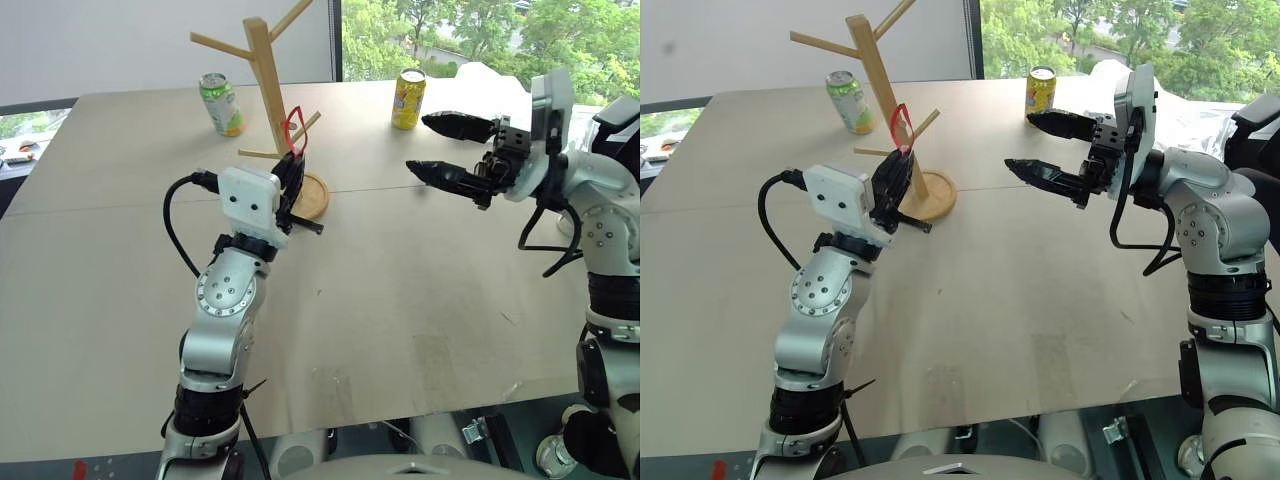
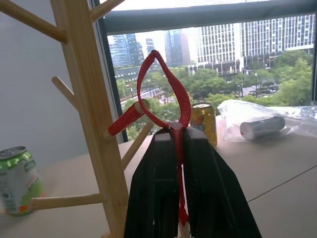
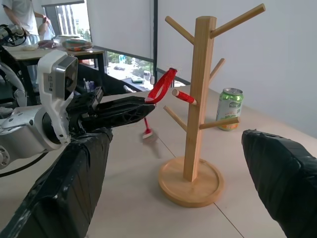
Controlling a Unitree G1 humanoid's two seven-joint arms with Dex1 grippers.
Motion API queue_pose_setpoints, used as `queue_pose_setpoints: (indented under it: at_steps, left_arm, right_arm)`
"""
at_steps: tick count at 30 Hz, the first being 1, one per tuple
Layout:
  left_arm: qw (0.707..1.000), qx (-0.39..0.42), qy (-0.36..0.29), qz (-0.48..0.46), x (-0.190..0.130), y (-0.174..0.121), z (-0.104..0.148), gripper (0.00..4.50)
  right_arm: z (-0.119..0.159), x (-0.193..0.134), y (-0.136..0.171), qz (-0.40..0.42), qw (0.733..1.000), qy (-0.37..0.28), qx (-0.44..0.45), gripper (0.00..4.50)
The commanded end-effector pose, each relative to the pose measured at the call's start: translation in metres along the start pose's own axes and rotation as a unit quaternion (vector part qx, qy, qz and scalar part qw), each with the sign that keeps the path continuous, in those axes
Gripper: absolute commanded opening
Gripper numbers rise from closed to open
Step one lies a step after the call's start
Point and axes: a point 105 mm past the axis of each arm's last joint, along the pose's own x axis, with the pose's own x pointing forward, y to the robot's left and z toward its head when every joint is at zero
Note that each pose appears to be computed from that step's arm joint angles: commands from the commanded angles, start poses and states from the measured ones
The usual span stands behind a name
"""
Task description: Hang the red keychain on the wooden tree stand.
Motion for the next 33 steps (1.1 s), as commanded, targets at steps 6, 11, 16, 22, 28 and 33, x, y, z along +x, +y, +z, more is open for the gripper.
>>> queue_pose_setpoints:
  at_steps: [6,11,16,22,28,33]
  left_arm:
    - [0.999,0.008,0.000,0.043,0.010,0.005,-0.007,0.03]
    - [0.999,0.009,0.006,0.042,0.014,0.004,-0.013,0.03]
    - [0.999,0.005,-0.004,0.035,0.019,0.000,-0.010,0.03]
    - [0.999,0.004,-0.004,0.032,0.028,-0.009,-0.010,0.03]
    - [0.998,-0.006,0.018,0.058,0.032,-0.004,-0.019,0.03]
    - [0.997,-0.008,0.013,0.080,0.037,0.003,-0.016,1.08]
  right_arm:
    - [0.014,-0.003,0.009,0.013,1.000,-0.004,-0.029,4.50]
    - [0.015,-0.003,0.008,0.013,0.999,-0.003,-0.032,4.50]
    - [0.015,-0.002,0.009,0.013,0.999,-0.002,-0.035,4.50]
    - [0.014,-0.003,0.007,0.009,0.999,0.000,-0.038,4.50]
    - [0.014,-0.005,0.006,0.004,0.999,0.001,-0.041,4.50]
    - [0.014,-0.006,0.006,0.001,0.999,0.001,-0.042,4.50]
